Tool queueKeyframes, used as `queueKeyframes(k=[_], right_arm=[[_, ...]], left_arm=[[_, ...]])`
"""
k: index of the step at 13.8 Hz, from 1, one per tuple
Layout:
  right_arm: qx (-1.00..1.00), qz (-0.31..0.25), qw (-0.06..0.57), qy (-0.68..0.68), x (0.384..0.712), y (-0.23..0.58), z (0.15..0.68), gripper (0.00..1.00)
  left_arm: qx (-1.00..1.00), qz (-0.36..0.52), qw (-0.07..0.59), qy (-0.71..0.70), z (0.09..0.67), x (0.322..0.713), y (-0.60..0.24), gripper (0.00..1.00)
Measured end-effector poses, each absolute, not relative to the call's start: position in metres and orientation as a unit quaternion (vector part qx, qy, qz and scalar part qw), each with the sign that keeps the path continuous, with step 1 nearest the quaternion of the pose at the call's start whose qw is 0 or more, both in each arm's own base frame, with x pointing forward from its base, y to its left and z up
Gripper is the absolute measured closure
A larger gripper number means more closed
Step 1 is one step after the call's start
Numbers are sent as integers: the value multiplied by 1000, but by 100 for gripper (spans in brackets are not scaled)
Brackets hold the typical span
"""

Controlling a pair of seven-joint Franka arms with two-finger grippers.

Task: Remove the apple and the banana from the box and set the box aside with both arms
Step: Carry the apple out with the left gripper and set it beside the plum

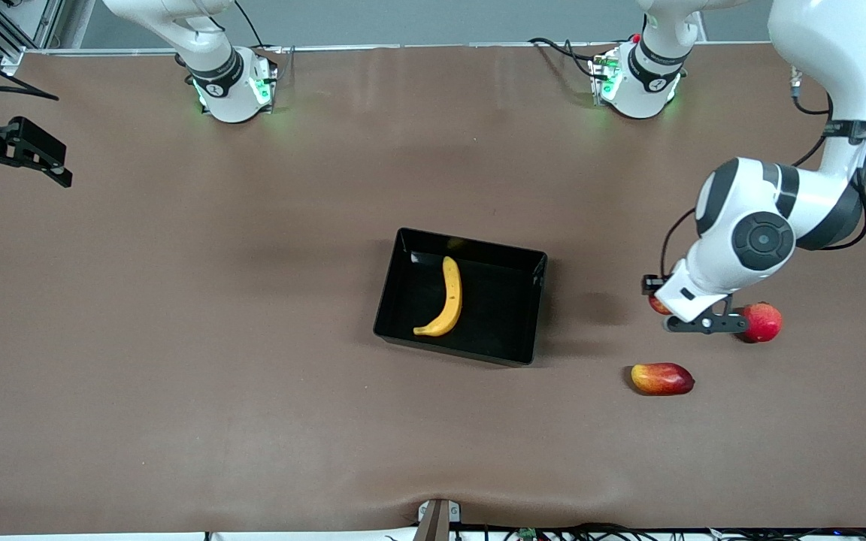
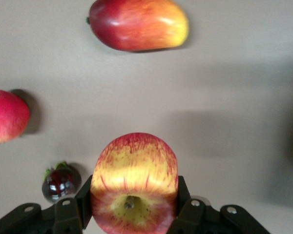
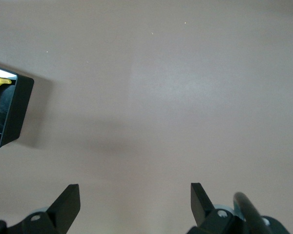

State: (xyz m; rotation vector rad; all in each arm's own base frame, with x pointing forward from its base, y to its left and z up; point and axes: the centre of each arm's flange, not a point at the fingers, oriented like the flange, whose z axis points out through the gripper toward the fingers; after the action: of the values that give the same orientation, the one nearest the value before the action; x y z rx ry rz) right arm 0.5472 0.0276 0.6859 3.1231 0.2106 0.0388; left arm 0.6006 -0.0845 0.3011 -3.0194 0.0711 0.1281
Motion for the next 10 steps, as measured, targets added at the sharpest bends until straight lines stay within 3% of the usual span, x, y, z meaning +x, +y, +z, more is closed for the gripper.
queueKeyframes(k=[6, 10], right_arm=[[997, 25, 6, 70, 548, 30, 692, 0], [997, 26, 6, 70, 548, 31, 692, 0]], left_arm=[[-997, 52, 44, 46, 205, 582, -45, 34], [-998, 31, 41, 47, 218, 596, -47, 1]])
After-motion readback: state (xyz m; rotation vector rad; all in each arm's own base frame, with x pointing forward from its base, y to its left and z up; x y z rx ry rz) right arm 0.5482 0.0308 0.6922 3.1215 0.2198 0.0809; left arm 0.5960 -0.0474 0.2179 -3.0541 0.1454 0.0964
